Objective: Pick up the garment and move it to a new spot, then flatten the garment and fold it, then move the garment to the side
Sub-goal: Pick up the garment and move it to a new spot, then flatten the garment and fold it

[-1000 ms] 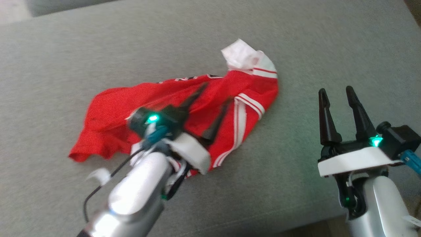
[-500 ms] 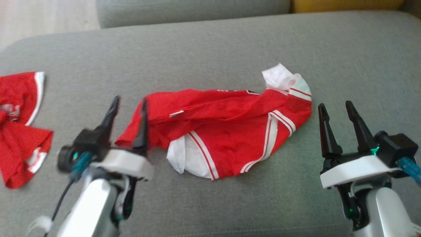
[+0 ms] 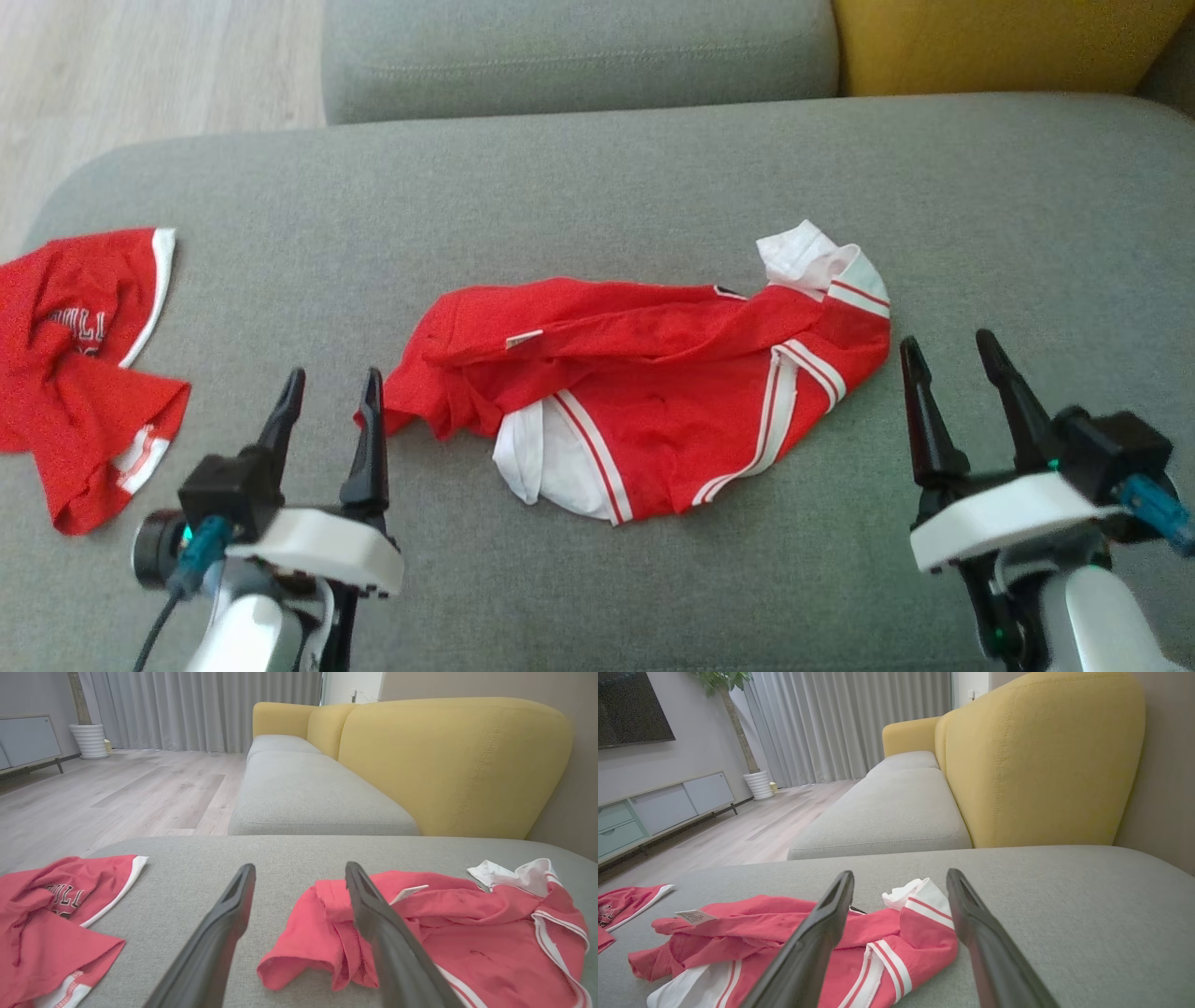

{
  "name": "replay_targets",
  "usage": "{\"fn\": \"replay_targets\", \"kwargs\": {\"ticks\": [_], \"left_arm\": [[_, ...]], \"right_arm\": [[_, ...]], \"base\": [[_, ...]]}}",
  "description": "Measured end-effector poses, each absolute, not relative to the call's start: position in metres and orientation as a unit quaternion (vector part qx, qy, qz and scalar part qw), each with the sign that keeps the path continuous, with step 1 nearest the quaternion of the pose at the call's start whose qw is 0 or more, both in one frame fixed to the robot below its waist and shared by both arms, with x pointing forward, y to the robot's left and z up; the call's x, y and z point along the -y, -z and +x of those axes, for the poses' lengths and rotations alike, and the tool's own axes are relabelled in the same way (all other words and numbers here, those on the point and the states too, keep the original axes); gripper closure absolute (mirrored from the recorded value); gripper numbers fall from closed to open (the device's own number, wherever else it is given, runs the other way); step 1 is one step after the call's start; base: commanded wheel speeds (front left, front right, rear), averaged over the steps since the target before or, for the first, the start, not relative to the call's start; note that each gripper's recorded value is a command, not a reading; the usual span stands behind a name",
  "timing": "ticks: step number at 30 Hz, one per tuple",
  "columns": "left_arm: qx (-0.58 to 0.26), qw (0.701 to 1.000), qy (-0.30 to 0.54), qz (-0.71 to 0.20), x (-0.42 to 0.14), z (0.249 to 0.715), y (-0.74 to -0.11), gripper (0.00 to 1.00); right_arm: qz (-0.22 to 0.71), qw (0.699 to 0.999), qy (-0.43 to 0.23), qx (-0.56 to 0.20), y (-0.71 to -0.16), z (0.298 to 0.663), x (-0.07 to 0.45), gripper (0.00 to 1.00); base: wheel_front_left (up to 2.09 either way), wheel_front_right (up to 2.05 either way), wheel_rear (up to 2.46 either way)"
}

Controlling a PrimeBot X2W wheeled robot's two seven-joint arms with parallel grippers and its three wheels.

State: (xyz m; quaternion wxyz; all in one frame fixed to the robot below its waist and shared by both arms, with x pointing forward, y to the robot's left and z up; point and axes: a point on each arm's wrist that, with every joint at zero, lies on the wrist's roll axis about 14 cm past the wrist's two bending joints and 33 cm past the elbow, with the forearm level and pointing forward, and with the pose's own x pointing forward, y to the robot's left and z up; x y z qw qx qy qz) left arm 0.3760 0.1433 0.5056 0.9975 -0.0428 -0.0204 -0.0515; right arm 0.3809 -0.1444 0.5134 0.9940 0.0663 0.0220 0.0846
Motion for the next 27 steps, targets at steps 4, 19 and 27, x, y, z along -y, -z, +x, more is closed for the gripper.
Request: {"fn": "replay_targets", "kwargs": {"ticks": [4,19,27], "left_arm": [[0.016,0.997,0.054,-0.043,-0.141,0.369,-0.503,0.0],[0.009,0.998,0.058,-0.037,-0.14,0.367,-0.497,0.0],[0.003,0.998,0.057,-0.037,-0.14,0.368,-0.494,0.0]], "right_arm": [[0.066,0.994,-0.077,-0.028,-0.51,0.371,0.149,0.0],[0.066,0.995,-0.073,-0.035,-0.508,0.365,0.152,0.0],[0.066,0.994,-0.072,-0.039,-0.505,0.367,0.153,0.0]], "base": [[0.0,0.0,0.0],[0.0,0.0,0.0],[0.0,0.0,0.0]]}}
